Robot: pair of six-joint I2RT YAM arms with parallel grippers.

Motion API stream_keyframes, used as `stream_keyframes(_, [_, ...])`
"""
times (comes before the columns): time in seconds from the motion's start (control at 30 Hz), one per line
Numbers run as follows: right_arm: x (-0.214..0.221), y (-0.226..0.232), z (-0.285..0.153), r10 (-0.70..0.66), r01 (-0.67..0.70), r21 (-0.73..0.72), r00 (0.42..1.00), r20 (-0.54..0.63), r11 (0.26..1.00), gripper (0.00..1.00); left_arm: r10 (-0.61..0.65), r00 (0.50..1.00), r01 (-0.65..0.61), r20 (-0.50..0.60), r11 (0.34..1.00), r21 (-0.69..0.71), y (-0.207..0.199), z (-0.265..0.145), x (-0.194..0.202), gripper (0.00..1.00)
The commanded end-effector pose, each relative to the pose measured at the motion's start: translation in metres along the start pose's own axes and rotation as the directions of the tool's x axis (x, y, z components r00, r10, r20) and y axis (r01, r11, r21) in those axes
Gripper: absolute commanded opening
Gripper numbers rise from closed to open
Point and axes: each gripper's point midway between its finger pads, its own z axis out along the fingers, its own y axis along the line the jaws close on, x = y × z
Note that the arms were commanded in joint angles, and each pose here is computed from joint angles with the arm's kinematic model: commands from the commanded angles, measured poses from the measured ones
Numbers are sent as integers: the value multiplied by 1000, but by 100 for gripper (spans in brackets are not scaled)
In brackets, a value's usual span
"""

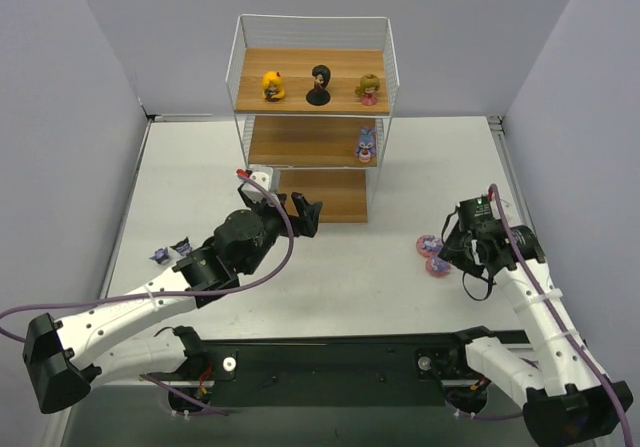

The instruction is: Place and organize the plastic toys onto the shelf

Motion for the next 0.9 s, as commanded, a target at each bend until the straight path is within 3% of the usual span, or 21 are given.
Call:
stream_keyframes(0.0, [1,21,19,-124,118,-86,990,-73,989,36,-21,983,21,-180,1000,1,15,-16,41,97])
stream_keyframes(0.13, [0,15,32,-159,156,-31,982,-100,987,33,-43,964,52,-261,998,28,20,-17,59,97])
stream_keyframes(0.5, [9,11,61,-231,239,22,955,-188,971,32,1,939,55,-343,987,154,11,-19,80,97])
stream_keyframes(0.87, [10,9,85,-236,258,79,948,-213,963,30,-59,956,113,-288,978,174,12,-20,76,97])
